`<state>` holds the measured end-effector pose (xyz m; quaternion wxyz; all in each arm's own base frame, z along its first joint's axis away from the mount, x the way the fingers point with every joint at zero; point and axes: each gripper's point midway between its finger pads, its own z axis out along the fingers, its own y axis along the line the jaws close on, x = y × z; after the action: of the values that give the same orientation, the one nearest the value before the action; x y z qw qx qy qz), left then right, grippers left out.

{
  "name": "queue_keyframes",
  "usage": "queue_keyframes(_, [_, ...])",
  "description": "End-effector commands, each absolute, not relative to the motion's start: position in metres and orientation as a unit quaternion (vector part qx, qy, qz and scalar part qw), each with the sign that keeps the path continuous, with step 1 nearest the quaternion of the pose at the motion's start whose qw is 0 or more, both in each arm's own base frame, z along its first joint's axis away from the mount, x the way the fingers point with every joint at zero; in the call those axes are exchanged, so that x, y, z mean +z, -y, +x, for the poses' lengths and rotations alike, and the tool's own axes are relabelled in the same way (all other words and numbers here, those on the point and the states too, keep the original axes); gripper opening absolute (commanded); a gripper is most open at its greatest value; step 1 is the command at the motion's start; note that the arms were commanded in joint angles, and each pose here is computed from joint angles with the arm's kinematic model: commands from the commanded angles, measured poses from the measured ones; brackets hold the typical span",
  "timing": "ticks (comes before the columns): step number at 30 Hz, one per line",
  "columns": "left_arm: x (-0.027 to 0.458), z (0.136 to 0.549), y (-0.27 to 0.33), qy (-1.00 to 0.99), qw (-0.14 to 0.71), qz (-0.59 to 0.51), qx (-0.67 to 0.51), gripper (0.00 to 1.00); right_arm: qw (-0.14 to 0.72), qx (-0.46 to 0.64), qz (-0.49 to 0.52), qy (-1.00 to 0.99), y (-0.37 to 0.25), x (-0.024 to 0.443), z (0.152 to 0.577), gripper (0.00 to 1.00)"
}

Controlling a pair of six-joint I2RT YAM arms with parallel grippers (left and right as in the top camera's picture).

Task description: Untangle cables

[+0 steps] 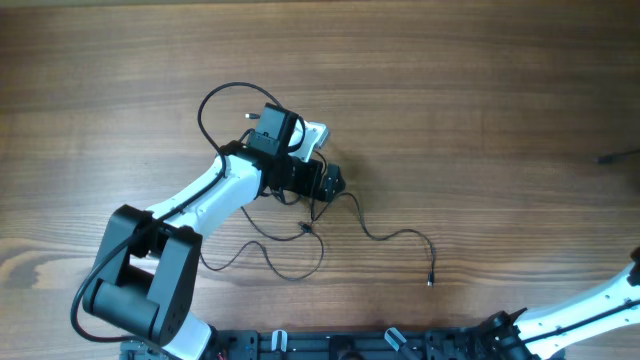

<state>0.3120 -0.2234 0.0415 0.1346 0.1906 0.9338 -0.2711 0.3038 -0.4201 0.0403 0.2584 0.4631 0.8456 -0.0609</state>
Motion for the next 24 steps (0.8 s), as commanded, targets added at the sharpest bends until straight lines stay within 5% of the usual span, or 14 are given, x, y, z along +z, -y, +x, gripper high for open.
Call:
queue_keyframes(1, [0.046,0.317,0.225,-0.935,0.144,0.187,-0.266,1.00,0.228,-0.013,0.423,-0.877,0.376,0.027,0.330,0.05])
queue_keyframes(7, [0.046,0.317,0.224,-0.935,0.144,0.187,-0.266,1.00,0.177,0.018,0.382,-0.907,0.324,0.017,0.347,0.08])
queue_keyframes(9, [0.046,0.317,0.225,-0.935,0.144,0.187,-0.266,1.00,0.165,0.016,0.402,-0.901,0.316,0.020,0.347,0.51])
queue_keyframes(11, [0.046,0.317,0.225,-0.935,0.143,0.187,-0.267,1.00,0.166,0.011,0.446,-0.879,0.317,0.031,0.344,0.63])
queue_keyframes(20, [0.063,0.333,0.233,-0.932,0.166,0.143,-0.290,1.00,0.259,0.003,0.444,-0.858,0.287,0.159,0.342,0.75])
queue_keyframes(24, [0.115,0.357,0.235,-0.913,0.232,0.149,-0.302,1.00,0.286,0.064,0.383,-0.876,0.224,0.201,0.356,0.76])
